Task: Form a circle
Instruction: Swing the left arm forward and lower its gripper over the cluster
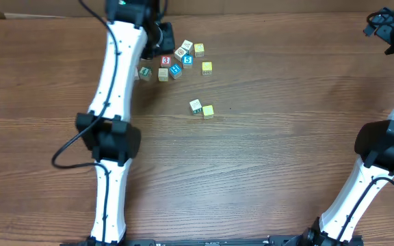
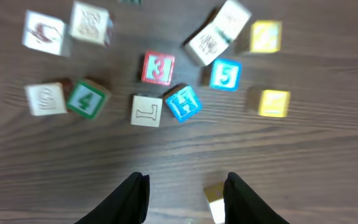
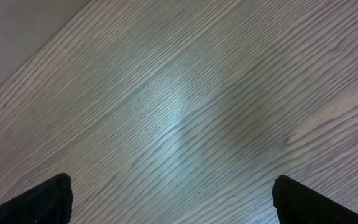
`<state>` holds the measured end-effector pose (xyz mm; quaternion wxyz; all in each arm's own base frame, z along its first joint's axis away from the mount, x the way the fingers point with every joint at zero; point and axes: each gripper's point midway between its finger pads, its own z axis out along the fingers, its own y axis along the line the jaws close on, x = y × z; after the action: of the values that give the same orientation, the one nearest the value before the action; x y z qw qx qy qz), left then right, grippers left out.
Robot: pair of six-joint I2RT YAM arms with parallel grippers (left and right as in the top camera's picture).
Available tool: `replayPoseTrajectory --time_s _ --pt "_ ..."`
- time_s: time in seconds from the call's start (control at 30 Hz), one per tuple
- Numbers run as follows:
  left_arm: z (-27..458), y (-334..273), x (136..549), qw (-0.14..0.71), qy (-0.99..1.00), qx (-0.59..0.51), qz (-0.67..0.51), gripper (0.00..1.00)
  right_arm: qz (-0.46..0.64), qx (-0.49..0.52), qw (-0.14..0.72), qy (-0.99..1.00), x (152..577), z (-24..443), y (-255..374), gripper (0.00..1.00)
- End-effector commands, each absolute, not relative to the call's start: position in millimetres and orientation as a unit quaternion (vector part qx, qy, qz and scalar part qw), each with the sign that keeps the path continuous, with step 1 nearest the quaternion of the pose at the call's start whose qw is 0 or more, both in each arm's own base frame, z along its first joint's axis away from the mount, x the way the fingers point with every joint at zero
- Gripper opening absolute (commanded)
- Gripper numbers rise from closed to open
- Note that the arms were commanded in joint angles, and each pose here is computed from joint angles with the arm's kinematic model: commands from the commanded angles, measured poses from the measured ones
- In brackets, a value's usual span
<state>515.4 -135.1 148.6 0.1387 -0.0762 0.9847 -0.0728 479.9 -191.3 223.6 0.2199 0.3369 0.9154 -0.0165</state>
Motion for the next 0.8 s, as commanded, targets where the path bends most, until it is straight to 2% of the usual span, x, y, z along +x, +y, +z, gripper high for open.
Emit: replayPoseTrajectory --time_s 0.0,0.27,0.63,0.77 --pt "123 -130 520 0.128 0.986 -0.098 -0.037 0.36 -0.020 0.335 0.234 0.912 480 235 -191 1.00" --pt "70 -124 520 0.085 0.993 -0.086 -0.004 0.36 -0.020 0.335 0.234 0.912 480 235 -191 1.00" --pt "64 -100 531 0.113 0.987 -0.091 0.064 0.35 -0.020 0.336 0.234 0.912 480 235 -191 1.00" --pt "51 -97 526 0.094 0.989 -0.089 0.076 0.39 -0.020 0.335 0.234 0.912 480 235 -191 1.00"
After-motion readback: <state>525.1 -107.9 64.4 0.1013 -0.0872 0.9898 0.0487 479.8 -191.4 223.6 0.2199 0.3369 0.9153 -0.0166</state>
